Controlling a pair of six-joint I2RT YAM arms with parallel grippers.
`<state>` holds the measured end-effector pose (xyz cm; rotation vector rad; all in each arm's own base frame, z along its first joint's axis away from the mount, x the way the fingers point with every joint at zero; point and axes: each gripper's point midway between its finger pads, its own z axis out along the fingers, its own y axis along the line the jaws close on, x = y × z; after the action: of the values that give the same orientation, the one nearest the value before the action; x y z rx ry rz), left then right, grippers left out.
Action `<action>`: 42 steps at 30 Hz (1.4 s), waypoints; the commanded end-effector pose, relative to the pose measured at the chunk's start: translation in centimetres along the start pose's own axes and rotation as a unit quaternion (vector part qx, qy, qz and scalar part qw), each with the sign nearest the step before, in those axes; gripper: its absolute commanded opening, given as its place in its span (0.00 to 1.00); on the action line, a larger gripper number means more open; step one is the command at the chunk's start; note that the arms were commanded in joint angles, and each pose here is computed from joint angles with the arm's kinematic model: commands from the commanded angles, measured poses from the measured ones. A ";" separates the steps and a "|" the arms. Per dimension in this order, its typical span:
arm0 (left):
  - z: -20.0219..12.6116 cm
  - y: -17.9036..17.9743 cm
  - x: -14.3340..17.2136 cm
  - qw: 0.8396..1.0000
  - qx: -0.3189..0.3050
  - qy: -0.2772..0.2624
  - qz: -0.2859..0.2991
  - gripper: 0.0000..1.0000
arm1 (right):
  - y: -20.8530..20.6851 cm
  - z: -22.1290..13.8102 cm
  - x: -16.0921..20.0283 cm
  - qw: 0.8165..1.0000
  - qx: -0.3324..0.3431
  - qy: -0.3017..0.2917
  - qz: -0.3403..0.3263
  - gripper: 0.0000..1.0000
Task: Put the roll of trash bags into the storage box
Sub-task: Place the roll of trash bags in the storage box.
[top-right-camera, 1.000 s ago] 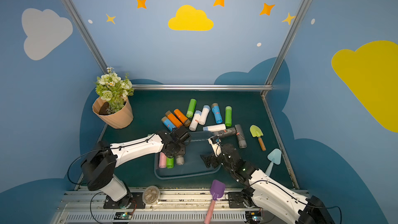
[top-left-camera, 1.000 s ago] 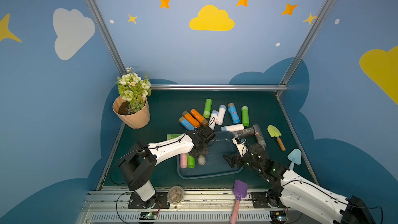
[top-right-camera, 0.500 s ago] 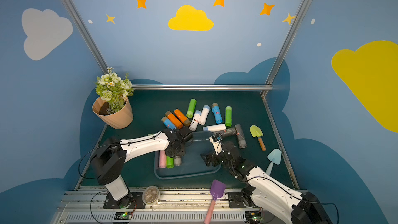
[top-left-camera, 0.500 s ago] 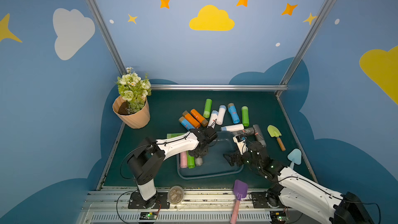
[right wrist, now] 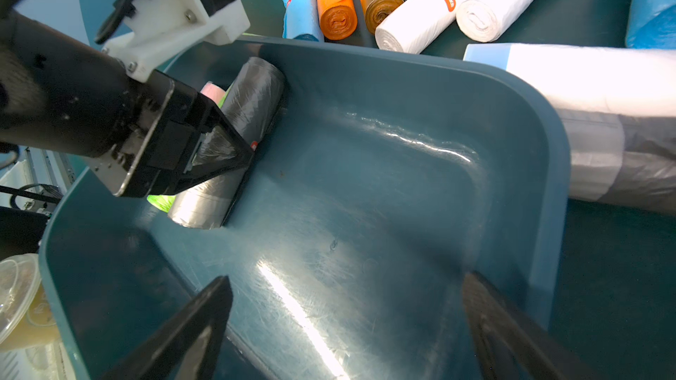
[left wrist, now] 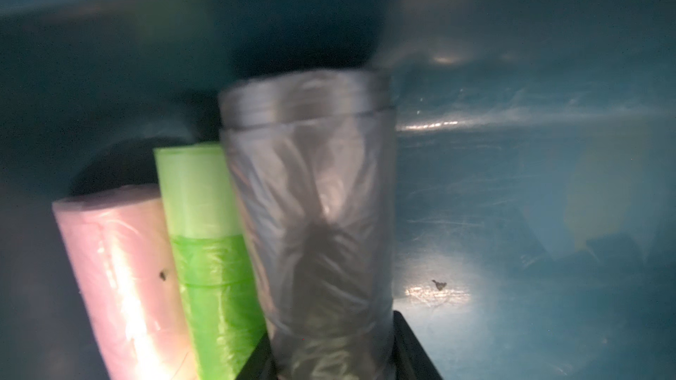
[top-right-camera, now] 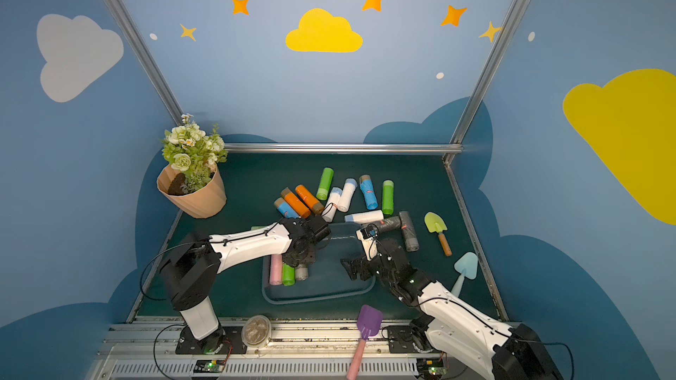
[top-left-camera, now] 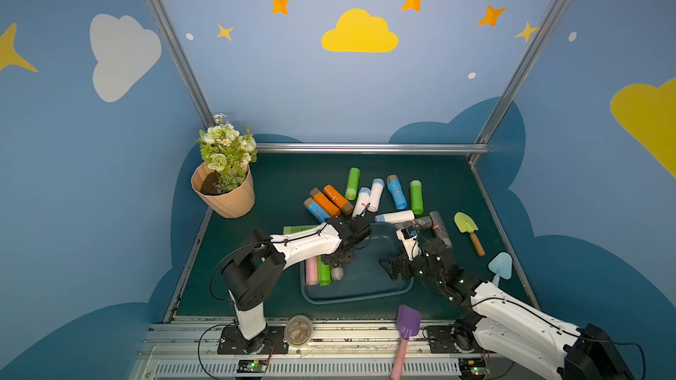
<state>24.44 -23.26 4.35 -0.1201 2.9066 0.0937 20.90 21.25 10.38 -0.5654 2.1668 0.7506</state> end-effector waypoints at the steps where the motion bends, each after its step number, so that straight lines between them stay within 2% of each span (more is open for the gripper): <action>1: 0.5 0.9 0.3 1.000 -0.025 0.008 0.002 0.43 | -0.3 -0.1 0.4 1.000 0.005 0.004 0.006 0.97; 17: 0.8 1.0 1.6 0.999 -0.038 0.024 0.009 0.44 | -0.4 0.0 0.4 1.000 0.004 0.008 0.007 0.97; 23: 0.7 1.1 1.4 0.999 -0.041 0.021 0.006 0.46 | -0.5 0.1 0.5 1.000 0.004 0.010 0.007 0.97; 42: 0.1 1.4 2.1 0.999 -0.042 0.012 0.000 0.46 | -0.5 0.2 0.5 1.000 0.003 0.012 0.007 0.97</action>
<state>23.22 -23.68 3.75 -0.1178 2.9227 0.1259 21.08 21.22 10.35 -0.5607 2.1677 0.7584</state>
